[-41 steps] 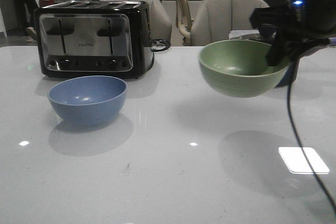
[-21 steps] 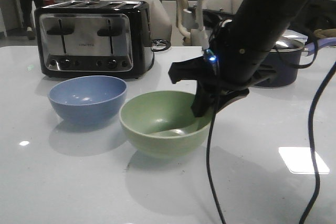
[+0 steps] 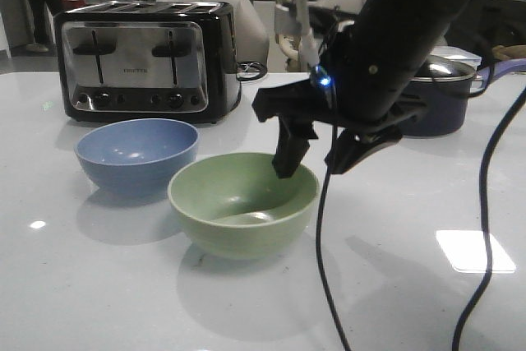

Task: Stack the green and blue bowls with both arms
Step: 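Lift the green bowl and set it down beside the blue bowl, nearer the robot, then move the left gripper down to the rim of the light blue bowl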

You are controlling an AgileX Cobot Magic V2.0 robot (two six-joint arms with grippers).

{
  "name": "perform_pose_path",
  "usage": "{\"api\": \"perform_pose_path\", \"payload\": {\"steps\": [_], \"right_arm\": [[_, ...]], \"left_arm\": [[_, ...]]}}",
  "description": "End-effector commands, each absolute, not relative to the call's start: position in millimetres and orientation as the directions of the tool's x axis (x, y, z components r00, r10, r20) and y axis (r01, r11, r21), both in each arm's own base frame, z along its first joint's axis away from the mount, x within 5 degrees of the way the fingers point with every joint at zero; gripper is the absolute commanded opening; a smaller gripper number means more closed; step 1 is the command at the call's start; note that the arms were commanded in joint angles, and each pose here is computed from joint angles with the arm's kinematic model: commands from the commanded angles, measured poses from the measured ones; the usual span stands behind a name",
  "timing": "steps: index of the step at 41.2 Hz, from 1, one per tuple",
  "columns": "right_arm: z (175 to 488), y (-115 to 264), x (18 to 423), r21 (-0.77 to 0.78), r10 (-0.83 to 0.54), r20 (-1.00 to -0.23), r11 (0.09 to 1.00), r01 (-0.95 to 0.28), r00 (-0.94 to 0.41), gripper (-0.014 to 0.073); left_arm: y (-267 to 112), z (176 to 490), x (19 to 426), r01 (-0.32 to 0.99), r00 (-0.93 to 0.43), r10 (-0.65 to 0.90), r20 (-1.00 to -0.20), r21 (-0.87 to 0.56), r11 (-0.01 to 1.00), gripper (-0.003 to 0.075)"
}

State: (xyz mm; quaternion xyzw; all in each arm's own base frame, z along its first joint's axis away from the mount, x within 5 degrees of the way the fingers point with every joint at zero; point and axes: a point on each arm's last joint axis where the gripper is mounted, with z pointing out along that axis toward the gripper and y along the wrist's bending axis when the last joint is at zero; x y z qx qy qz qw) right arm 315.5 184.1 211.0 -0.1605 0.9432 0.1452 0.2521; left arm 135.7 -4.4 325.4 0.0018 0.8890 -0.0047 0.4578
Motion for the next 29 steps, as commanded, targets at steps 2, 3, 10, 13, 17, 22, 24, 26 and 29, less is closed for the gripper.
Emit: {"api": "perform_pose_path", "payload": {"steps": [2,3,10,13,17,22,24,26,29], "right_arm": [[267,171,297,0.157,-0.231,-0.657,0.889,-0.430,-0.718,0.0505],[271,168,292,0.146,-0.239,-0.666,0.887,-0.437,-0.707,0.0505],[301,139,247,0.043,-0.306,-0.726,0.873,-0.485,-0.616,0.0505],[311,126,226,0.019,-0.315,-0.747,0.870,-0.492,-0.585,0.0505],[322,111,199,0.017,-0.301,-0.775,0.869,-0.494,-0.556,0.0505],[329,95,169,0.016,-0.288,-0.798,0.868,-0.496,-0.529,0.0505],[332,89,158,0.016,-0.281,-0.809,0.867,-0.497,-0.517,0.0505],[333,84,148,0.016,-0.276,-0.817,0.867,-0.498,-0.506,0.0505],[335,78,138,0.015,-0.265,-0.833,0.867,-0.499,-0.486,0.0505]], "left_arm": [[-5,342,140,0.013,-0.492,-0.007,-0.871,-0.015,1.000,0.0571],[-5,342,140,0.013,-0.492,-0.007,-0.871,-0.015,1.000,0.0571],[-5,342,140,0.013,-0.492,-0.007,-0.871,-0.015,1.000,0.0571],[-5,342,140,0.013,-0.492,-0.007,-0.871,-0.015,1.000,0.0571],[-6,340,142,0.015,-0.502,-0.011,-0.865,-0.021,1.000,0.0571],[-8,336,148,0.017,-0.528,-0.034,-0.849,-0.050,0.999,0.0571],[-9,334,151,0.018,-0.542,-0.046,-0.839,-0.067,0.998,0.0571],[-11,331,155,0.031,-0.556,-0.036,-0.831,-0.064,0.997,0.0571],[-17,327,162,0.073,-0.567,0.005,-0.823,-0.044,0.996,0.0571]]}}
